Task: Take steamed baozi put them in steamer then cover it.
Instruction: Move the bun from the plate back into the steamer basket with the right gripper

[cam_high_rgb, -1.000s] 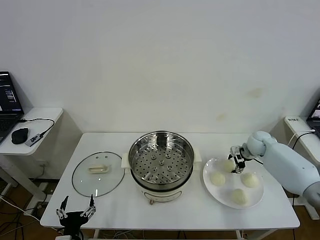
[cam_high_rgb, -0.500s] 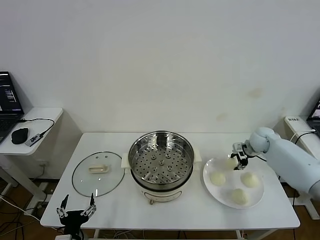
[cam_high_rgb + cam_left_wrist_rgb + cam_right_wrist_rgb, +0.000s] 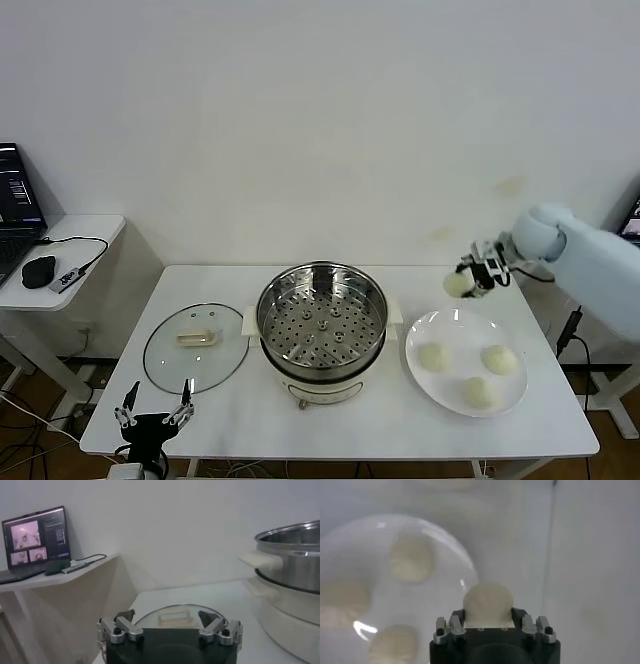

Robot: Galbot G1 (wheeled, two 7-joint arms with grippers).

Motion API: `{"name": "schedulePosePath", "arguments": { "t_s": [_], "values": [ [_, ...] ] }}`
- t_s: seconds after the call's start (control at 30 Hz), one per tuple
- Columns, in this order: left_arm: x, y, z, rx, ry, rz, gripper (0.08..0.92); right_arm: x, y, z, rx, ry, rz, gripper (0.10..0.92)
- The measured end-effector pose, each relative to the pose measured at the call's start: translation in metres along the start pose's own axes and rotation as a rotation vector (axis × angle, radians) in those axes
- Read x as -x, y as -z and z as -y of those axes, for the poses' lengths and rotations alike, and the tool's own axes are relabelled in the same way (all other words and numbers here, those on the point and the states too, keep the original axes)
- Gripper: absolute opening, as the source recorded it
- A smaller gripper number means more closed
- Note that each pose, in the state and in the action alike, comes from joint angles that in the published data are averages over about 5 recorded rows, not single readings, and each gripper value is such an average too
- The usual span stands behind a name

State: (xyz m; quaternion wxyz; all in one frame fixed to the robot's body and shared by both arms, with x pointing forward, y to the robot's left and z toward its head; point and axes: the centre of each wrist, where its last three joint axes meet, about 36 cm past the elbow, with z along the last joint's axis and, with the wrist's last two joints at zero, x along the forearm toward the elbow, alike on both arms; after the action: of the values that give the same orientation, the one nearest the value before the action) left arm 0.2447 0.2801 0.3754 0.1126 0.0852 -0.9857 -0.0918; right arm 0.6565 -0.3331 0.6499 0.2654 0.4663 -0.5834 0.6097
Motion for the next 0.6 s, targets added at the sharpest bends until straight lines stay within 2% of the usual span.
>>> {"name": "schedulePosePath", "arguments": {
  "t_s": [0.27,0.4,0.6],
  "values": [
    [0.004,0.002,-0.007,0.001,0.006,0.003,0.823,-0.022,0.073,0.028,-0.115,-0.016,0.090,0.569],
    [0.005,0.002,-0.010,0.000,0.011,0.003,0.823,-0.016,0.107,0.034,-0.176,0.001,0.128,0.562],
    [0.006,0.004,-0.014,0.000,0.022,0.005,0.823,0.006,0.156,0.036,-0.277,0.042,0.166,0.510]
  ]
}}
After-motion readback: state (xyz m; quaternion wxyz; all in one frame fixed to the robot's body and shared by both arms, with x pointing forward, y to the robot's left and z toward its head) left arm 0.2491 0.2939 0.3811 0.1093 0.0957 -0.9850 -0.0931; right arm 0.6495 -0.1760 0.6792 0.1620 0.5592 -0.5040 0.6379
